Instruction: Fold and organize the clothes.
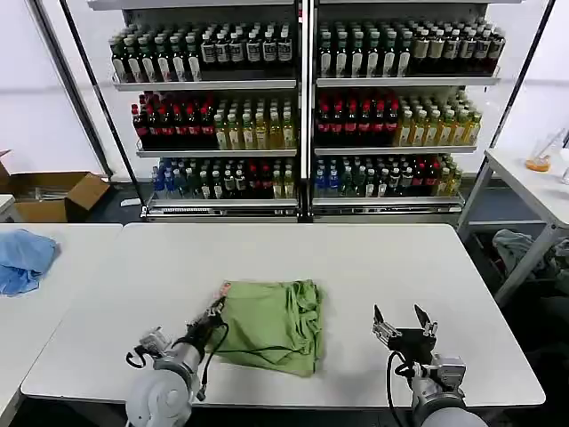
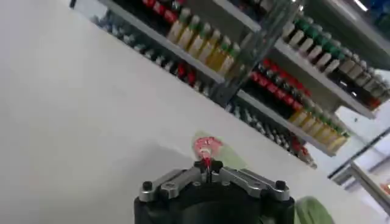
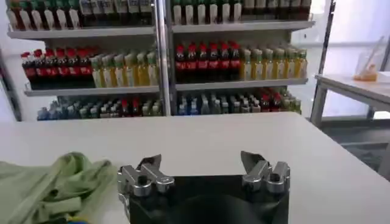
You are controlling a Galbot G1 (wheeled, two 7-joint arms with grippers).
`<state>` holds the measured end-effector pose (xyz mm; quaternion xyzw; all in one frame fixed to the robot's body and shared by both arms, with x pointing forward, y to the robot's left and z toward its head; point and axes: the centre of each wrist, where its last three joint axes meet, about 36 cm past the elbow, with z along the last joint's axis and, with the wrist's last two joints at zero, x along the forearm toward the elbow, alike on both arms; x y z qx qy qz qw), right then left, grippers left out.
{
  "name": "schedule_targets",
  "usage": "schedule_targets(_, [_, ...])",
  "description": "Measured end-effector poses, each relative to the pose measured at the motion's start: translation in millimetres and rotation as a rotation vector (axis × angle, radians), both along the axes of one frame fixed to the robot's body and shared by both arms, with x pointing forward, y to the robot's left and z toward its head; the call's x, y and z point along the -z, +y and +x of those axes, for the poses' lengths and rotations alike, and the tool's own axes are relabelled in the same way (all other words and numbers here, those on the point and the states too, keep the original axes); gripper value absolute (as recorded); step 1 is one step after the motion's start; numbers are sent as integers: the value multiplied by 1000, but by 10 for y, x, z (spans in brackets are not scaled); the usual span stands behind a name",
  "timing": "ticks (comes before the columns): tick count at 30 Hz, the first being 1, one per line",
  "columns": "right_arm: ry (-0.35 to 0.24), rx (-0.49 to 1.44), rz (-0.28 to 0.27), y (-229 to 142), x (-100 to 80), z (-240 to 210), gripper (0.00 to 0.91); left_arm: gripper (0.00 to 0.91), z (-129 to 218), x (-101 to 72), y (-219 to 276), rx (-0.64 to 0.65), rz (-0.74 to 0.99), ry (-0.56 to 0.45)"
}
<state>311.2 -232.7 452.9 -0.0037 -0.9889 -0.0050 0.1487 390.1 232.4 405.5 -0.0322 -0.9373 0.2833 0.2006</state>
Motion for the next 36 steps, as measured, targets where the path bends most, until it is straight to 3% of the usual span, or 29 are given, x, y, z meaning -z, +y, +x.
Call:
schedule_targets(6, [-6,-4,0,-7,-20,8,907,20,11,-330,211,-40,78,-82])
schedule_targets(15, [-14,-13,5,15,-46,-7,907,20,-93,-801,634,-87,337,-189])
schedule_targets(21, [-16,-20,9,42,-54,-26,907,20,-156,-1009,694,-62,480,-243])
schedule_targets(27, [-16,-19,13,81,-57,-66,907,20,-167,-966,464,-3,556,-249])
schedule_targets(36, [-32,-6,-5,90,-66,-108,907,20,-119,-727,-239,139,476,-221])
